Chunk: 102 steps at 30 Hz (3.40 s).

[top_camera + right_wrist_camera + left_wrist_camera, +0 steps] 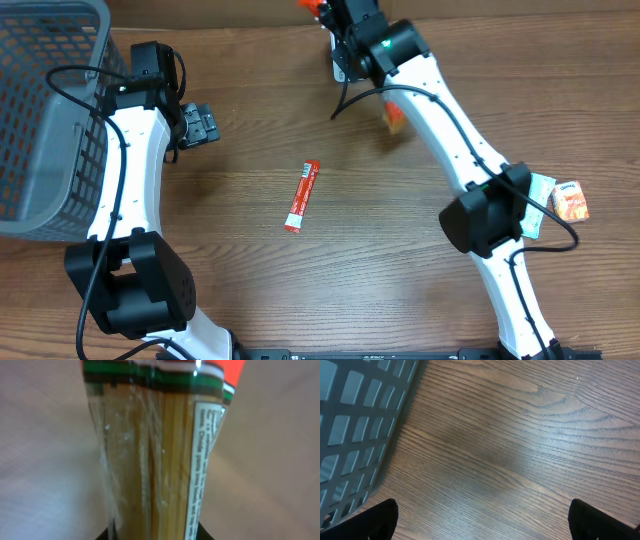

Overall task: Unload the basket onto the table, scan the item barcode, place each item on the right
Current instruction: 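Carry the snack tube up to the barcode scanner window, then carry the tube right and set it down on the table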

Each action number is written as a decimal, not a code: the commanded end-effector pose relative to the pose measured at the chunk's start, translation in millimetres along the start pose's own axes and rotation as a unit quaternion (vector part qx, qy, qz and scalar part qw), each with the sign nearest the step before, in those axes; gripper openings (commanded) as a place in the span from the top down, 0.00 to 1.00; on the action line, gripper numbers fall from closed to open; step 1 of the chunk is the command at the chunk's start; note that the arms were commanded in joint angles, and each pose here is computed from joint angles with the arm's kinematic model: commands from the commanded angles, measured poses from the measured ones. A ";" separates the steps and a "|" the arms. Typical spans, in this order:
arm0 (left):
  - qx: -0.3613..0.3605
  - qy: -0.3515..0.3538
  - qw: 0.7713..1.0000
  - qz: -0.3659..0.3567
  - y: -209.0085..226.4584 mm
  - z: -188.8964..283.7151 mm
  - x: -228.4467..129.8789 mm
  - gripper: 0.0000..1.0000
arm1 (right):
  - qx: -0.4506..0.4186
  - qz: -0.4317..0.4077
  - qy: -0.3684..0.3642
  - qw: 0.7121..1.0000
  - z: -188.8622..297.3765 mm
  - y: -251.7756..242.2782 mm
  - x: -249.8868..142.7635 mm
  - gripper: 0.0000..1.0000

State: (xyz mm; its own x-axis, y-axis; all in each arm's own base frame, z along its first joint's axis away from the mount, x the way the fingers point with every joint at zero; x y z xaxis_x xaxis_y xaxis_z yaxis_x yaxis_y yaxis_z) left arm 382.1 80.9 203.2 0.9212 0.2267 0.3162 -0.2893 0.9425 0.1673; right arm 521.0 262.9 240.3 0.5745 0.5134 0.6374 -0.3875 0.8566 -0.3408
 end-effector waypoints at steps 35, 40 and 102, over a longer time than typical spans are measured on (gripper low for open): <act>-0.004 -0.013 1.000 -0.006 -1.9 7.7 4.6 0.00 | -0.339 0.114 -0.282 0.890 -69.7 33.8 68.1 0.96; -0.004 -0.013 1.000 -0.006 -1.9 7.7 4.6 0.00 | -0.328 0.118 -0.274 0.896 -73.9 38.2 65.5 0.96; -0.004 -0.013 1.000 -0.006 -1.7 7.7 4.6 0.00 | 0.099 -0.264 0.444 0.850 14.3 -5.0 -247.7 0.96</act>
State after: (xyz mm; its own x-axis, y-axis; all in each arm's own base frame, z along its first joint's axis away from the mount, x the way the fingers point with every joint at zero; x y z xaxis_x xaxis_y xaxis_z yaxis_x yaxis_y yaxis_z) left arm 382.1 80.9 203.2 0.9211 0.2270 0.3163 -0.2898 0.9423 0.1676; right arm 372.9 144.6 93.5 0.9875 -0.0039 -0.1573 0.0169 0.9965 0.0814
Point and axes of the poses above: each gripper's point midway between its finger pads, its own z axis back along the fingers, its own y axis along the line the jaws close on, x = y × z, the point moved 6 cm from there along z, back along the fingers, and after that the axes turned 8 degrees about -z, right-handed, at the moved point
